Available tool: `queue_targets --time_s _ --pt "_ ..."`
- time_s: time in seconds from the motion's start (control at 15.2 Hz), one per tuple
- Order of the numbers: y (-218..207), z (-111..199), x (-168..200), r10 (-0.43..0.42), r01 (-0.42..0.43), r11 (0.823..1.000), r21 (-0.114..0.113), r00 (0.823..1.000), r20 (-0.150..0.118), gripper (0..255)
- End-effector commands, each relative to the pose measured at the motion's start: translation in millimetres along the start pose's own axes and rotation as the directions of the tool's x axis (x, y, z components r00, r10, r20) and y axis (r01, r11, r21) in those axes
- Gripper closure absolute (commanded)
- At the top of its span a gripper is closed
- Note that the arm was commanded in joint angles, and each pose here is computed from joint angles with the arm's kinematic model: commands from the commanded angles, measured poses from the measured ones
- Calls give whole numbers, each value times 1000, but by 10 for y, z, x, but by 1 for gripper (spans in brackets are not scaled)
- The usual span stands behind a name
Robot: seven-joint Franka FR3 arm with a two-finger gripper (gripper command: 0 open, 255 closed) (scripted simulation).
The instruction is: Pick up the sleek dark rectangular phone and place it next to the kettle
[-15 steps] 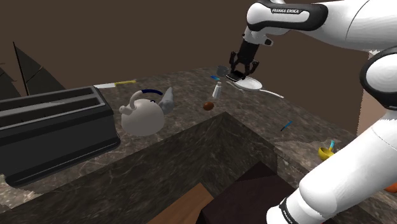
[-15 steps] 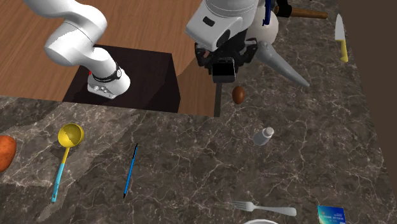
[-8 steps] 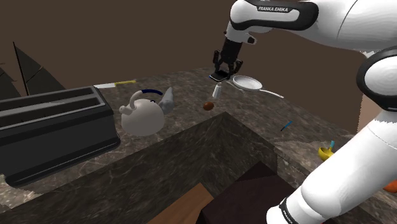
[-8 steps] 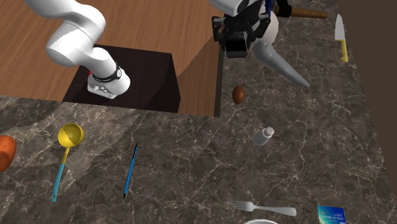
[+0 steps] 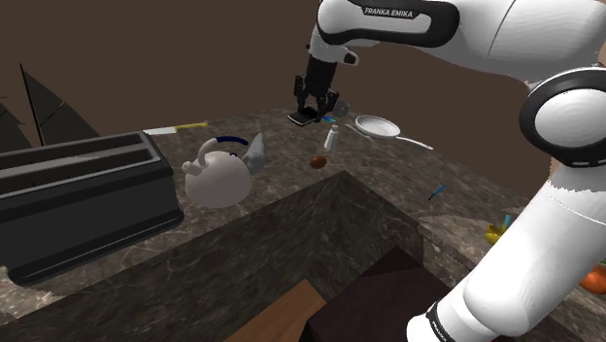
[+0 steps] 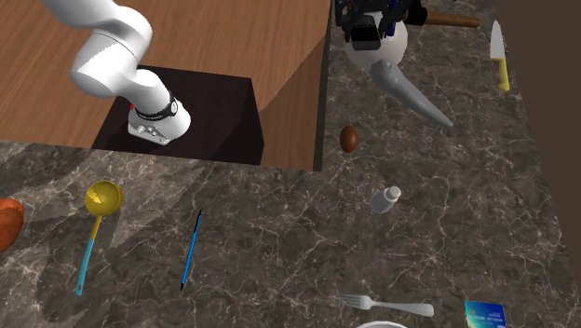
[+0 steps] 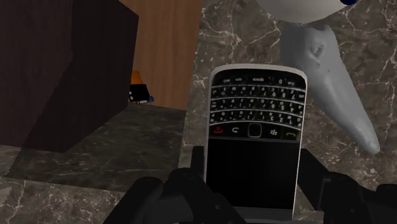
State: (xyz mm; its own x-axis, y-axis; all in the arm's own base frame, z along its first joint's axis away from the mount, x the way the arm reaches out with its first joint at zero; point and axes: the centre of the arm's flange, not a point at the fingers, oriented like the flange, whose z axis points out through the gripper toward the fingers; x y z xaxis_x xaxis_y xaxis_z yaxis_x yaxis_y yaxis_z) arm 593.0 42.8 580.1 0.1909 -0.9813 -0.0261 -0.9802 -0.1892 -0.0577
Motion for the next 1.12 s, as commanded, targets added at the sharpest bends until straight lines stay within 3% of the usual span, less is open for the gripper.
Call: queue_targets --time_s 0.0,0.2,1.06 --pt "-141 -20 -247 2 -2 1000 0 1000 1 255" --pt "-284 -5 -491 2 -2 1000 0 1000 1 255" --pt "-244 680 -473 2 -2 1000 0 1000 1 255"
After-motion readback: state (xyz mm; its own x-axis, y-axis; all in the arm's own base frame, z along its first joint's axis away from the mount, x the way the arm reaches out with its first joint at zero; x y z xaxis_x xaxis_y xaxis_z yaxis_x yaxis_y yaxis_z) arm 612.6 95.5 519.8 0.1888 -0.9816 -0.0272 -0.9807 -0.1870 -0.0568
